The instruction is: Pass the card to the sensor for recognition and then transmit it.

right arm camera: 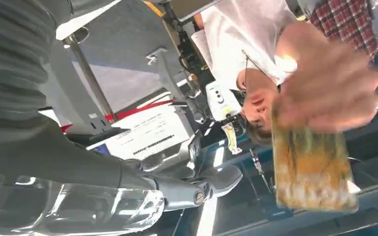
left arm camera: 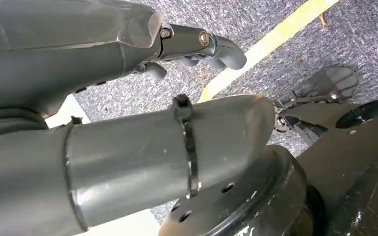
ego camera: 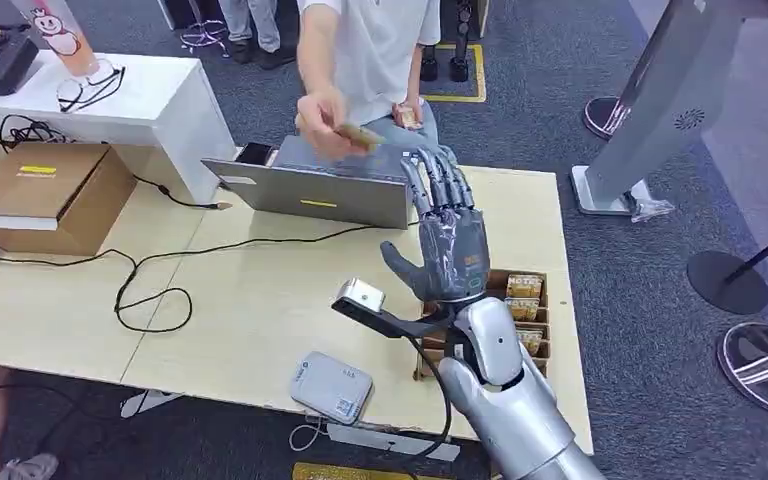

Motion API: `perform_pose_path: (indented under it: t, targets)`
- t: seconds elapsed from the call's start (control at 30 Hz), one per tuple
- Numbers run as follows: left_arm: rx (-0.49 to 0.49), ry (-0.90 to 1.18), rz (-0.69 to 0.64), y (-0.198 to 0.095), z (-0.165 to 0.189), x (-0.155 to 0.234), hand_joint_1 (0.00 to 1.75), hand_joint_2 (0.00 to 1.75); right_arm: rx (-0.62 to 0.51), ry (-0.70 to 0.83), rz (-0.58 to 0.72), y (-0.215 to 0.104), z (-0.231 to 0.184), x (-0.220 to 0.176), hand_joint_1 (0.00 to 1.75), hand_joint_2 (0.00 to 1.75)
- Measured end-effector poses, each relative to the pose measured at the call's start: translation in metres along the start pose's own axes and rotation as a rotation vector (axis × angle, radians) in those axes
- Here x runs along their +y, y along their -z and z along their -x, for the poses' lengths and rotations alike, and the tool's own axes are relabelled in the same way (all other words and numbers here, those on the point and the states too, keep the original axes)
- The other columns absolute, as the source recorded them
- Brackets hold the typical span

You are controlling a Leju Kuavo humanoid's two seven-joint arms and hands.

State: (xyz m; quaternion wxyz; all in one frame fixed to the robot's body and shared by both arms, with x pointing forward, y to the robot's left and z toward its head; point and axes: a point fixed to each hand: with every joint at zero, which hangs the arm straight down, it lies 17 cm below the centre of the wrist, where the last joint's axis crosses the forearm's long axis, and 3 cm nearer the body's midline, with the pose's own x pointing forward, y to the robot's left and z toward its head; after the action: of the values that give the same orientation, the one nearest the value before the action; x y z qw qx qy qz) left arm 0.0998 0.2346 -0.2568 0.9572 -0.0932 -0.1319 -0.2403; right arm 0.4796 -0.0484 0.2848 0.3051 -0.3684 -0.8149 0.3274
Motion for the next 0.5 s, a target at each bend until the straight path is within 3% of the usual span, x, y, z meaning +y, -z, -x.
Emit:
perform_pose_path:
  t: [0.5]
  targets:
    - [0.001,-0.001,0.007,-0.0001,0.0015,-0.0026,0.0,0.0,-0.027,0.08,-0.025,-0.0015,-0.0088,0.0017,0.0,1.75]
